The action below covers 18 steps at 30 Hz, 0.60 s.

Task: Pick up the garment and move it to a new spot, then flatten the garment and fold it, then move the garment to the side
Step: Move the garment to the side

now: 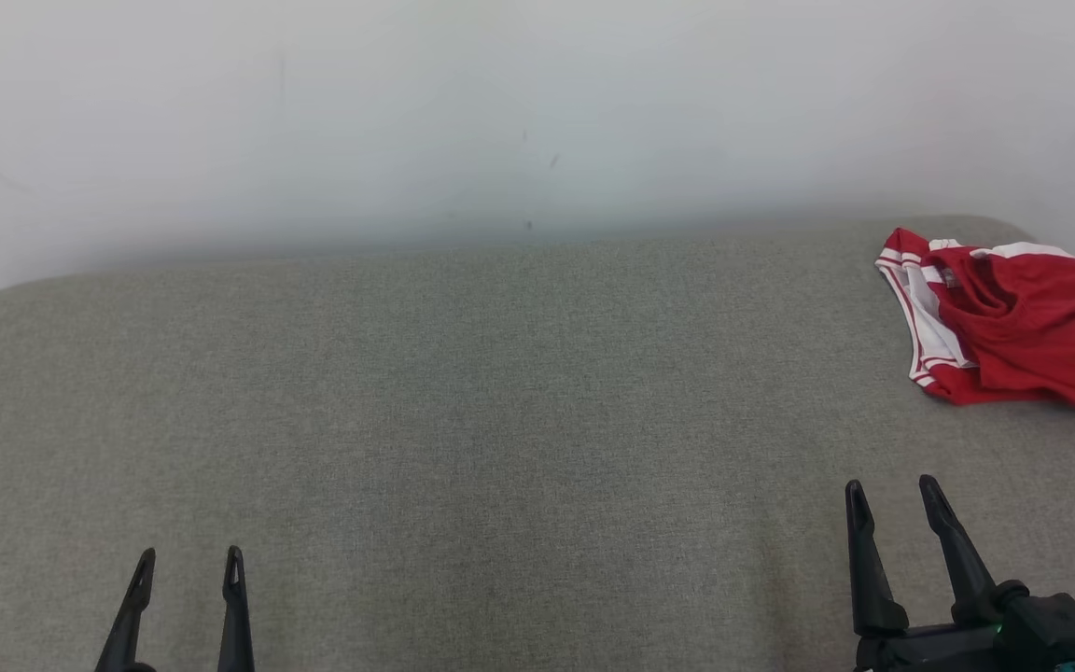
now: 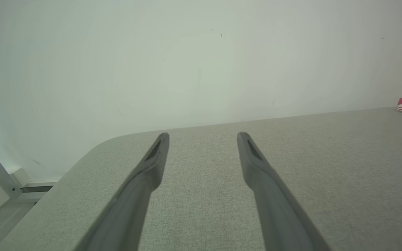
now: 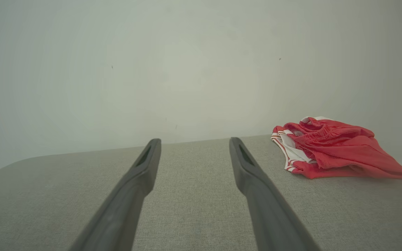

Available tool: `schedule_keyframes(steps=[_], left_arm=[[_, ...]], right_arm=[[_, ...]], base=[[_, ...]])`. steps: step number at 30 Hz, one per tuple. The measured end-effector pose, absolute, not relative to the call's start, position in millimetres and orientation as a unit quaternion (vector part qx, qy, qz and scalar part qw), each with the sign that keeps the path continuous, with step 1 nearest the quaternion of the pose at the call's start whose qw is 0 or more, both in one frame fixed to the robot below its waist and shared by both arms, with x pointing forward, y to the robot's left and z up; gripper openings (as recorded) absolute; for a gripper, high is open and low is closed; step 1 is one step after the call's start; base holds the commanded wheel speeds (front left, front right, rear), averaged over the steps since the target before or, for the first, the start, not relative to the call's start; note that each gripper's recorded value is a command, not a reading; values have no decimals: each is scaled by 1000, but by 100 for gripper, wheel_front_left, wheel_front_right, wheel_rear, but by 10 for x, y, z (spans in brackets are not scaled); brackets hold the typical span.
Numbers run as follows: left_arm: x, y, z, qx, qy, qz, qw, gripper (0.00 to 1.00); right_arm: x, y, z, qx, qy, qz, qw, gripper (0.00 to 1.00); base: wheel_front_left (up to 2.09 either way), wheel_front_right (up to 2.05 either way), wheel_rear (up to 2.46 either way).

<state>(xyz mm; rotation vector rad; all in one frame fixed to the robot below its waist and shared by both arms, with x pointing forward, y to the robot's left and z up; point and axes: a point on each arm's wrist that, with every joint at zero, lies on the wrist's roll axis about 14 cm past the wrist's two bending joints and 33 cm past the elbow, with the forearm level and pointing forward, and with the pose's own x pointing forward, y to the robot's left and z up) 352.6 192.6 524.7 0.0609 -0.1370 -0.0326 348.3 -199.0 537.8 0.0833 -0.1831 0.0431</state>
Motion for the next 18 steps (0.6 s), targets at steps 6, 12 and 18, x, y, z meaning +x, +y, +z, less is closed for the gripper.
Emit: schedule_keyframes(steps=[6,12,18], left_arm=[[3494,1951,5223,32,-64,-14,997,100],[3459,2039,5168,37,-56,4,998,100],[3443,2035,5148,36,-53,2,998,100]], right_arm=[[3472,-1959,5317,40,-82,25,996,100],[3471,-1921,5252,41,-72,30,996,100],[3468,-1912,5229,39,-68,32,996,100]], base=[[0,0,0],[0,0,0],[0,0,0]])
